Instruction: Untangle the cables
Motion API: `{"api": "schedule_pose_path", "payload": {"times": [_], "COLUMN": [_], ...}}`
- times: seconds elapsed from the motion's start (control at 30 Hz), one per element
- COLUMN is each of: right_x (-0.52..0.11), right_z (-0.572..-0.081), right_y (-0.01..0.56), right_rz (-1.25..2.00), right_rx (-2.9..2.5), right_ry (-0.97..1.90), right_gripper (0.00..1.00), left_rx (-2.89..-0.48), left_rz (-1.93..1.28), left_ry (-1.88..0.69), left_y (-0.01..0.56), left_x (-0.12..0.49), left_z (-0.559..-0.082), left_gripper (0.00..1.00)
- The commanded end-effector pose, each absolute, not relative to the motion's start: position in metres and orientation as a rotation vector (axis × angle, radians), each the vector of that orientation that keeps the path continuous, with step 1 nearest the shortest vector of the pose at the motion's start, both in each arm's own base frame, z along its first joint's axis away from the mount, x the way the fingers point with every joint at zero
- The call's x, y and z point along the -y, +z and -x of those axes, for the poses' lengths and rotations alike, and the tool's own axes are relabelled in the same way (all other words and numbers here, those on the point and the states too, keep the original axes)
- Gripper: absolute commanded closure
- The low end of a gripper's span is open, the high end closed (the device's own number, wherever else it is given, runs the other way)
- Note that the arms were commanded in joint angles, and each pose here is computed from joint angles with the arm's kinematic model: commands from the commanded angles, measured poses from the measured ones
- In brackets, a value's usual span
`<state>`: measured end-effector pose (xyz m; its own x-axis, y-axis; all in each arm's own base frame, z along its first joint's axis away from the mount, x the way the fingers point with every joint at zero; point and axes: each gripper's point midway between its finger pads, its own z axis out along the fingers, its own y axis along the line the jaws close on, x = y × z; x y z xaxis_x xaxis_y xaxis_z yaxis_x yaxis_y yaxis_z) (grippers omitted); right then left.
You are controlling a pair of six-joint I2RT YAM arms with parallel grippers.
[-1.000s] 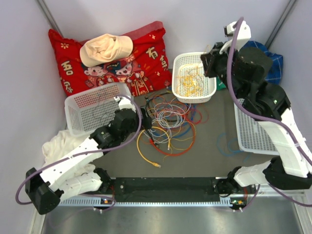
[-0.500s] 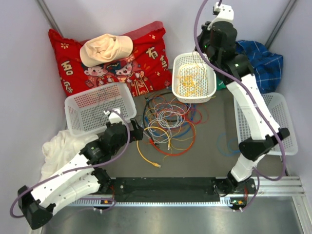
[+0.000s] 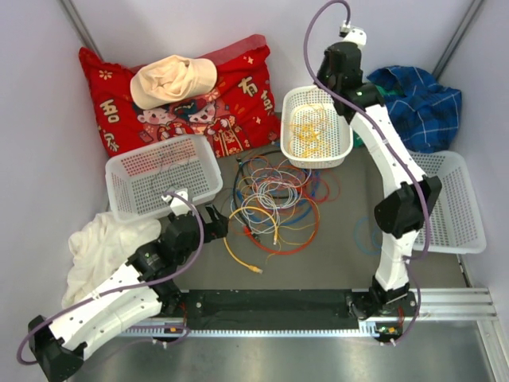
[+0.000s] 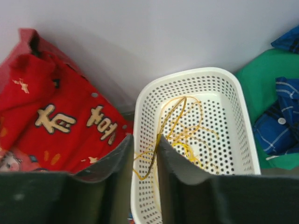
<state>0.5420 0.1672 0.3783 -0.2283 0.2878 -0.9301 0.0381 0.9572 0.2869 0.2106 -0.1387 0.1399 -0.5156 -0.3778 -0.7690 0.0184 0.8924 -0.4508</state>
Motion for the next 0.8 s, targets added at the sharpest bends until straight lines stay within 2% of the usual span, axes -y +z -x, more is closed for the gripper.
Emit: {"api": "schedule_pose_path", "payload": {"times": [0.0,0.03,0.1,0.13,0.2,0.23,0.3,0.37,0.4,0.53,0.57,0.77], "right_x": [-0.168,-0.169,-0.168,-0.166,-0.170,-0.168,-0.177,-0.190,-0.193,-0.216,-0.223,-0.235], "right_z": [-0.555,-0.553,-0.548,-0.536,-0.524,-0.507,-0.486,-0.452,-0.439,-0.374,-0.349,-0.274], "right_y": [0.377,0.373,0.359,0.376,0.363,0.384,0.366,0.374,0.339,0.291,0.260,0.156], "right_rz": [-0.248,-0.254,-0.270,-0.276,-0.266,-0.272,-0.248,-0.193,-0.166,-0.049,0.005,0.158], "right_rx": [-1.778,-1.788,-1.813,-1.777,-1.790,-1.750,-1.785,-1.778,-1.849,-1.894,-1.951,-2.139], "right_ry": [0.247,0.250,0.239,0.261,0.275,0.308,0.331,0.415,0.412,0.533,0.558,0.539], "right_gripper": [0.50,0.26,0.07,0.01,0.01,0.01,0.01,0.01,0.01,0.02,0.03,0.07], "left_rx": [-2.009,-2.003,-1.998,-1.994,-1.995,-1.996,-2.007,-2.022,-2.030,-2.058,-2.064,-2.107], "left_rz": [0.294,0.294,0.290,0.288,0.283,0.283,0.283,0.294,0.300,0.334,0.347,0.378], "left_ry": [-0.549,-0.551,-0.551,-0.554,-0.562,-0.565,-0.578,-0.582,-0.586,-0.610,-0.619,-0.642], "left_y": [0.148,0.149,0.149,0.151,0.152,0.153,0.155,0.154,0.155,0.151,0.150,0.144], "left_x": [0.142,0.142,0.142,0.143,0.145,0.146,0.150,0.152,0.153,0.155,0.156,0.157], "left_z": [-0.216,-0.217,-0.217,-0.218,-0.218,-0.219,-0.219,-0.219,-0.218,-0.214,-0.213,-0.206], "left_gripper": [0.01,0.01,0.01,0.01,0.01,0.01,0.01,0.01,0.01,0.01,0.01,0.01]}}
